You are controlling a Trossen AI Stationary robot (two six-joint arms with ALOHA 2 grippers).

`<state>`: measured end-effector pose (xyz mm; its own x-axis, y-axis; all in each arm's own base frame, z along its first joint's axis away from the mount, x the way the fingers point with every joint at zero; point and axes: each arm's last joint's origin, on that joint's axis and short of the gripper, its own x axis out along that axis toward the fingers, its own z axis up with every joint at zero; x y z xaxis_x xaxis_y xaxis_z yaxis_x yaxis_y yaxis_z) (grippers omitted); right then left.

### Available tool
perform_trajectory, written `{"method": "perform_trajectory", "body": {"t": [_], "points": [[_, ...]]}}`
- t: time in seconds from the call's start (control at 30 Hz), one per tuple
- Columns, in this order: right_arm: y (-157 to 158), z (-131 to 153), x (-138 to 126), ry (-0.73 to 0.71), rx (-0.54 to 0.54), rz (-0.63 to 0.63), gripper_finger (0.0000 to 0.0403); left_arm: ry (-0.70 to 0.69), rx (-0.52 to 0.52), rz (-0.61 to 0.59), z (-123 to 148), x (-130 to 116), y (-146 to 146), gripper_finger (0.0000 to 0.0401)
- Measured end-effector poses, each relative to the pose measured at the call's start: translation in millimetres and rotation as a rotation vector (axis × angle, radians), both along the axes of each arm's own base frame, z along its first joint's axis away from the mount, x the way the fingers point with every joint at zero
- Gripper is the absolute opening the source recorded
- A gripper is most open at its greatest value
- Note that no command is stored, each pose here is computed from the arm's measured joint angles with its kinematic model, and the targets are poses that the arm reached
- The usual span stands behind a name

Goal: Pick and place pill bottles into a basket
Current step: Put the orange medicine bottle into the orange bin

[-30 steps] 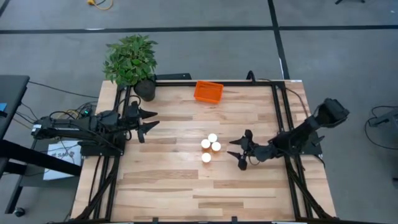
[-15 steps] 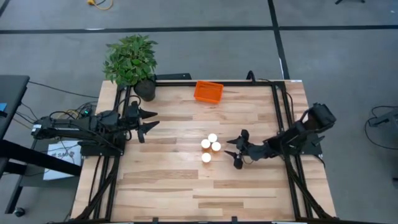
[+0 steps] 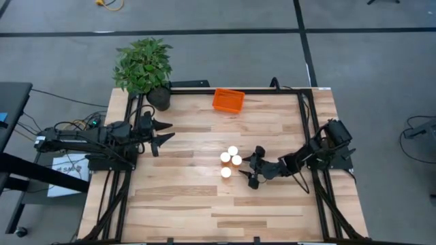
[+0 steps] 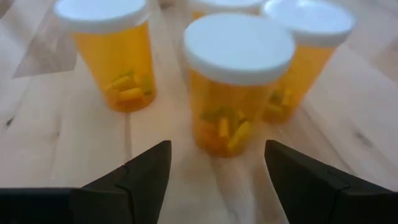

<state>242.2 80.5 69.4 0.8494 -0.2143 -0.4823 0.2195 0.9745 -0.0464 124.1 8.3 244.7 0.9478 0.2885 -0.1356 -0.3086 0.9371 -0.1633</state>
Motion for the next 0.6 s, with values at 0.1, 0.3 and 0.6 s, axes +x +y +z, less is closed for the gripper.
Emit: {"method": "perform_trajectory", "body": {"t": [0.1, 0.3, 0.6], "points": [[-0.9, 1.4, 1.6, -0.010, -0.034, -0.021, 0.0256, -0.001, -0.002, 0.001, 0.0, 0.0, 0.0, 0.0194], [-3.3, 3.7, 5.0, -0.028, -0.033, -0.031, 0.0256, -0.001, -0.003, 0.001, 0.0, -0.1, 0.0, 0.0194], [-5.3, 6.3, 11.9, -0.025, -0.022, 0.021, 0.0256, 0.002, -0.002, 0.000, -0.3, -0.1, 0.0, 0.0194]]}}
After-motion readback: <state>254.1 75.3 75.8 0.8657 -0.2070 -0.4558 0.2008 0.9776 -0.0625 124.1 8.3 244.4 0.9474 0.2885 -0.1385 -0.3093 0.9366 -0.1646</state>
